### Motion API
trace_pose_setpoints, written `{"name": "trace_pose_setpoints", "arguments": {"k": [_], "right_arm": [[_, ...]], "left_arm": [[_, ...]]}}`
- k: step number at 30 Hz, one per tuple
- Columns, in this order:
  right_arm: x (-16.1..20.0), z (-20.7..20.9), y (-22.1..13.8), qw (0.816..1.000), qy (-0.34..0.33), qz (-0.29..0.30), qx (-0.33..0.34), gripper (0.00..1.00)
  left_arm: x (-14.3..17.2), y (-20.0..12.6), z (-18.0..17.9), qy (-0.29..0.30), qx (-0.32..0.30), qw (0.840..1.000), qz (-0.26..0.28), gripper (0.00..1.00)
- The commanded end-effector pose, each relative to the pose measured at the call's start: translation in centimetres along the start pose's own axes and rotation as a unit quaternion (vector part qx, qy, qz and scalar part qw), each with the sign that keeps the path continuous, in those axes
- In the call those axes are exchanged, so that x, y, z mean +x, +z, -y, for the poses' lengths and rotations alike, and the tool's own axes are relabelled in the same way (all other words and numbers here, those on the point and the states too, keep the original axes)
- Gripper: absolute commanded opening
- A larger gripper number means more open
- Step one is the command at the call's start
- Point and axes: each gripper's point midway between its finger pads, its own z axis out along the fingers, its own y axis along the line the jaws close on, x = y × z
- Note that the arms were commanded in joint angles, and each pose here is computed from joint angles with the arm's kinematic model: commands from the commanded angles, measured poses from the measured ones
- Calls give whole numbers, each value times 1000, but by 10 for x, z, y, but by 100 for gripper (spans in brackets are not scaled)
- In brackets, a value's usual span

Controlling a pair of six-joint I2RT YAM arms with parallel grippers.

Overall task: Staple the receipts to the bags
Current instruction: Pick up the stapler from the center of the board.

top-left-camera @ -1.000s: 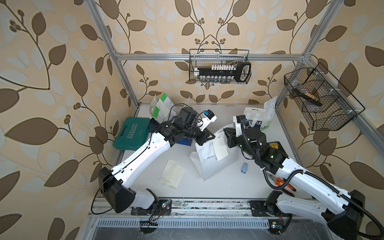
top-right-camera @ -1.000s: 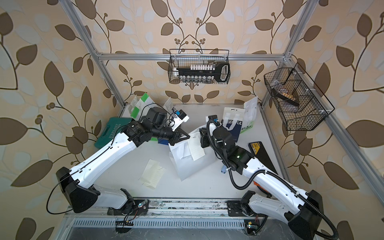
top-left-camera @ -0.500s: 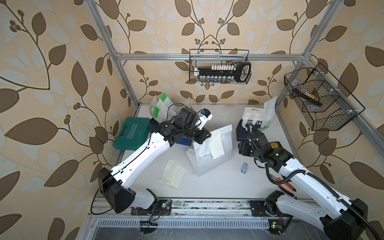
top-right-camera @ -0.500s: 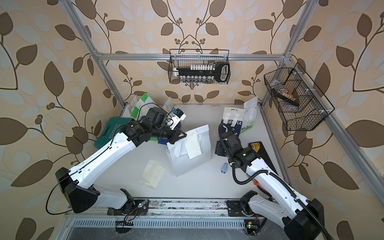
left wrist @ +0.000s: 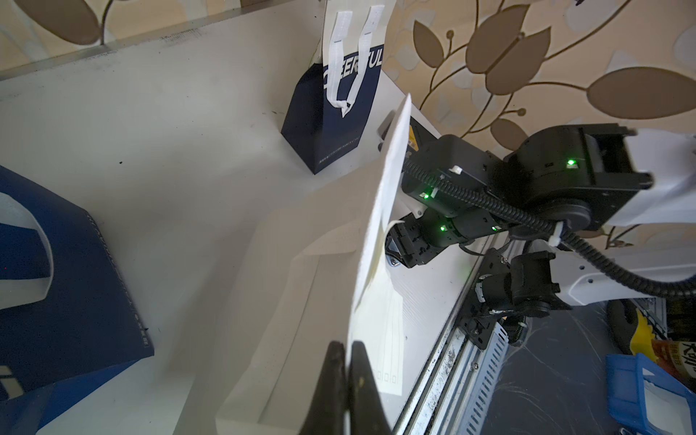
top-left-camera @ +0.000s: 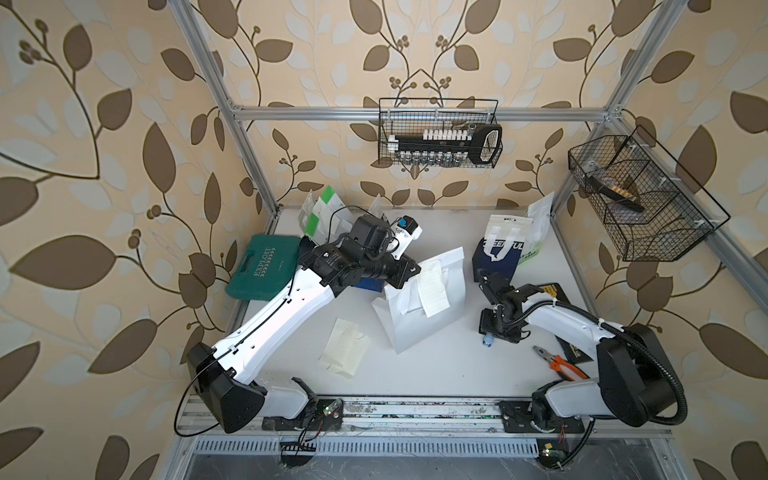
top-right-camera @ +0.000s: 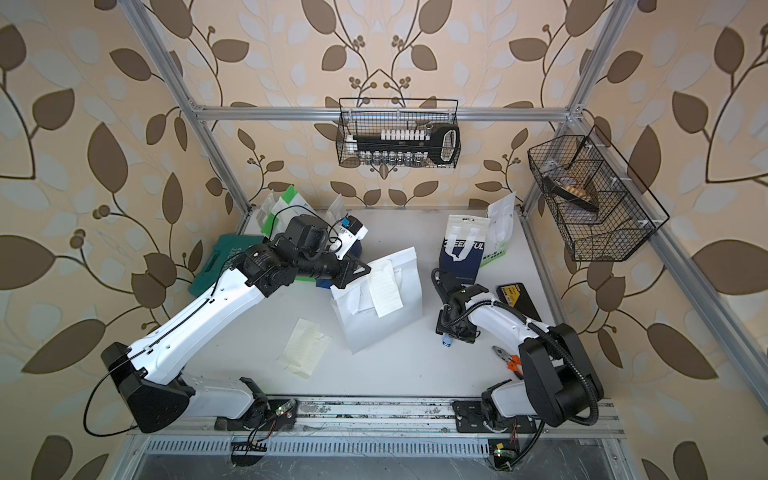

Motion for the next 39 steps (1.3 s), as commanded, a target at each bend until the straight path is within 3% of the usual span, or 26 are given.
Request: {"name": "trace_pose_setpoints", "arguments": {"k": [1, 9, 18, 22, 26, 29, 31, 34, 39], "right_arm": [[-3, -7, -5, 1000, 14, -7, -12, 59], [-5, -3, 3, 1000, 5, -11, 6, 47], [-8, -4, 5, 1000, 0, -5, 2, 22], [-25, -12, -18, 999, -14, 46, -26, 11], [-48, -18, -70, 986, -41, 140, -76, 4], [-60, -29, -125, 962, -63, 224, -146, 3], [-64, -40, -172, 934, -79, 286, -200, 2], [-65, -63, -243, 884, -102, 362, -277, 1], [-45, -120, -344, 784, -157, 459, -388, 1]], "left_arm": [[-7, -7, 10, 11, 12, 1000, 21, 0], [-6, -7, 10, 13, 12, 1000, 19, 0], [-6, -5, 7, 12, 7, 1000, 17, 0], [-6, -3, 6, 8, 5, 1000, 17, 0], [-8, -4, 5, 2, 2, 1000, 20, 0], [-11, -5, 5, -5, 3, 1000, 26, 0], [-13, -5, 6, -10, 4, 1000, 28, 0], [-16, -6, 5, -19, 0, 999, 35, 0], [-21, -9, 8, -33, 5, 999, 41, 0]]}}
